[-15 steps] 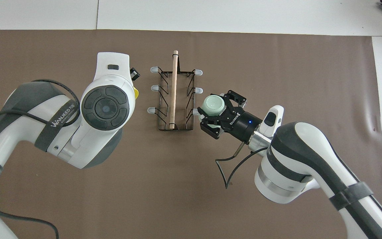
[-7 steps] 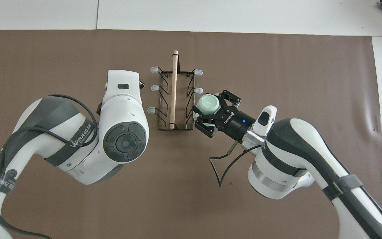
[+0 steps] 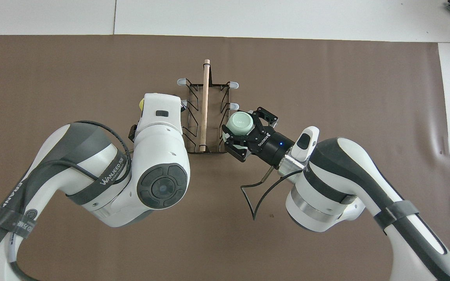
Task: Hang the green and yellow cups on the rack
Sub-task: 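Carry the yellow cup to the rack while the right gripper carries the green cup, then hang the yellow cup on a peg while the right gripper hangs the green cup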
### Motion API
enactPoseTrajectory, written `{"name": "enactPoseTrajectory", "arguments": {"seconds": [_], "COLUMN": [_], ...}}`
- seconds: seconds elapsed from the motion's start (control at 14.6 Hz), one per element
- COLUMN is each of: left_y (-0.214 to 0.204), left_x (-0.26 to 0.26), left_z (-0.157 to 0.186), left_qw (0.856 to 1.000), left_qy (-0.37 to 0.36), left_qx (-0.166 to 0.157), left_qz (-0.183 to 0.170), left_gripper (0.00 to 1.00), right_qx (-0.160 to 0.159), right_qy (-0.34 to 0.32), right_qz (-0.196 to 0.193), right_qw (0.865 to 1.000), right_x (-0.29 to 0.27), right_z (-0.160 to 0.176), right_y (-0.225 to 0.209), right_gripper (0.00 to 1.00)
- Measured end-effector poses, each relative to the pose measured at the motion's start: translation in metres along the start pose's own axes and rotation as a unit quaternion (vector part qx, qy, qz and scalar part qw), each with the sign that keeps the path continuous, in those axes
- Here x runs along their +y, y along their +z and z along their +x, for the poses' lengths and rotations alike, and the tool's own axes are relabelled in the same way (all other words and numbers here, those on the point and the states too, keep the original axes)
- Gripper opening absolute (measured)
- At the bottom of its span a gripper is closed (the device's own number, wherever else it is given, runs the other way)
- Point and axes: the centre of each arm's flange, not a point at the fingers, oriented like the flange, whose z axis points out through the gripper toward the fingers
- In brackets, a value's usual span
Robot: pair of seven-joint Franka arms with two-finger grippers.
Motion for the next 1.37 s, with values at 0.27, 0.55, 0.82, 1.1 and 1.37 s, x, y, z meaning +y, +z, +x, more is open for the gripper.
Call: {"name": "enactPoseTrajectory", "arguments": {"seconds": [0.27, 0.55, 0.82, 1.1, 1.37], "left_y": [-0.001, -0.009, -0.006, 0.0, 0.003], "left_x": [-0.007, -0.007, -0.008, -0.007, -0.005], "left_z": [-0.021, -0.031, -0.037, -0.041, -0.049], "left_qw": [0.999, 0.999, 0.997, 0.996, 0.994], "left_qy": [0.033, 0.046, 0.063, 0.076, 0.071], "left_qx": [0.014, 0.027, 0.036, 0.051, 0.076], "left_qz": [-0.002, -0.01, -0.012, -0.018, -0.025], "left_gripper": [0.69, 0.69, 0.69, 0.69, 0.69], "right_qx": [-0.005, -0.005, -0.007, 0.007, 0.023], "right_qy": [-0.004, -0.005, -0.019, -0.011, -0.01], "right_qz": [0.001, 0.0, -0.013, -0.009, 0.004], "right_qw": [1.0, 1.0, 1.0, 1.0, 1.0], "right_x": [-0.001, 0.0, 0.003, -0.002, -0.001], "right_z": [-0.011, -0.012, -0.034, -0.073, -0.076], "right_y": [0.008, 0.008, 0.015, 0.036, 0.044], "right_gripper": [0.61, 0.61, 0.61, 0.61, 0.61]}}
